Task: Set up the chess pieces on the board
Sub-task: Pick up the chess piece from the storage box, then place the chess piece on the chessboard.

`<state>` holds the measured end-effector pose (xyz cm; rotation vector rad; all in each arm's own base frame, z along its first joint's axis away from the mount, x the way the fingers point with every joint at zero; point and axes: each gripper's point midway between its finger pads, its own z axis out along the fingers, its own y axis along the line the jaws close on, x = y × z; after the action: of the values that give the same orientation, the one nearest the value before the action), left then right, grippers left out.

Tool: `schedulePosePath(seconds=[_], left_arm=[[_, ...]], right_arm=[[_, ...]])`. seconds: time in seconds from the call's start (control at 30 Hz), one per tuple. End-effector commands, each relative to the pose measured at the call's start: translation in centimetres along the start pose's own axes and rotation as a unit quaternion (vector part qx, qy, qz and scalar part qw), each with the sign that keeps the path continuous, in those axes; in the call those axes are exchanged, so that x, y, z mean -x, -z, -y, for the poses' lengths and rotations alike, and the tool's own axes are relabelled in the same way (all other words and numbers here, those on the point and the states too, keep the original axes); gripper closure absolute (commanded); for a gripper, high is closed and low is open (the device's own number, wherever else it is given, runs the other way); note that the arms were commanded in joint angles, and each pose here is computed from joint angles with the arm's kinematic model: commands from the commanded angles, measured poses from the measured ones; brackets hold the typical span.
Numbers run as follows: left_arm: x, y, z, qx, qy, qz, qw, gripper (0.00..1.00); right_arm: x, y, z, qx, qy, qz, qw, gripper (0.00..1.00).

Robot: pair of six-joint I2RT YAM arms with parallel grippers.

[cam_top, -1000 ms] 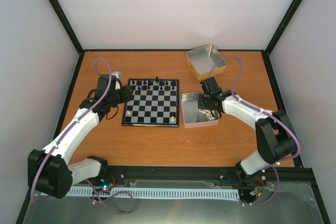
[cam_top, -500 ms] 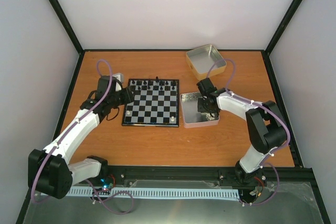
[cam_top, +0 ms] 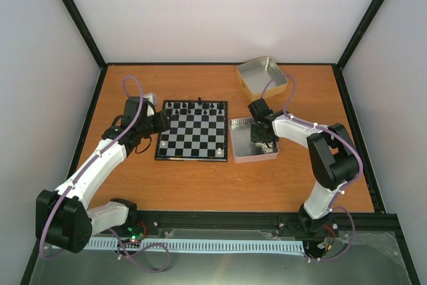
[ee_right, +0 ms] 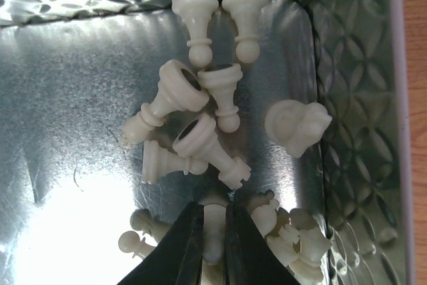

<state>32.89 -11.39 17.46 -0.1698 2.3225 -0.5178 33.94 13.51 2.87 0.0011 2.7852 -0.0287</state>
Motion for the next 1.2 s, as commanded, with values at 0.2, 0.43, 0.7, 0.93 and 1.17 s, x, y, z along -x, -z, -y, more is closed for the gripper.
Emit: schedulePosePath(seconds=[0.2, 0.43, 0.7, 0.93, 1.17], left_arm=[[2.0, 2.0, -0.6, 0.029, -0.008, 0.043, 0.999, 0.49], [3.0, 3.7, -1.1, 0.050, -0.002, 0.077, 0.996, 0.49], [4.3, 6.2, -1.9, 0.071, 0.013, 0.132, 0.989, 0.48], [4.6, 6.9, -1.7, 0.061, 0.012, 0.148, 0.987, 0.45], [4.0, 6.1, -1.7, 0.059, 0.009, 0.135, 0.989, 0.44]], right_arm=[[2.9, 4.3, -0.8, 0.031, -0.009, 0.062, 0.998, 0.94], [3.1, 8.5, -6.3, 0.124, 0.016, 0.086, 0.988, 0.93], [-1.0, 10.6, -16.6, 0.199, 0.103, 0.066, 0.972, 0.93], [-3.2, 8.8, -19.7, 0.169, 0.155, 0.045, 0.972, 0.93], [-2.0, 7.3, -17.9, 0.090, 0.147, 0.059, 0.983, 0.93]])
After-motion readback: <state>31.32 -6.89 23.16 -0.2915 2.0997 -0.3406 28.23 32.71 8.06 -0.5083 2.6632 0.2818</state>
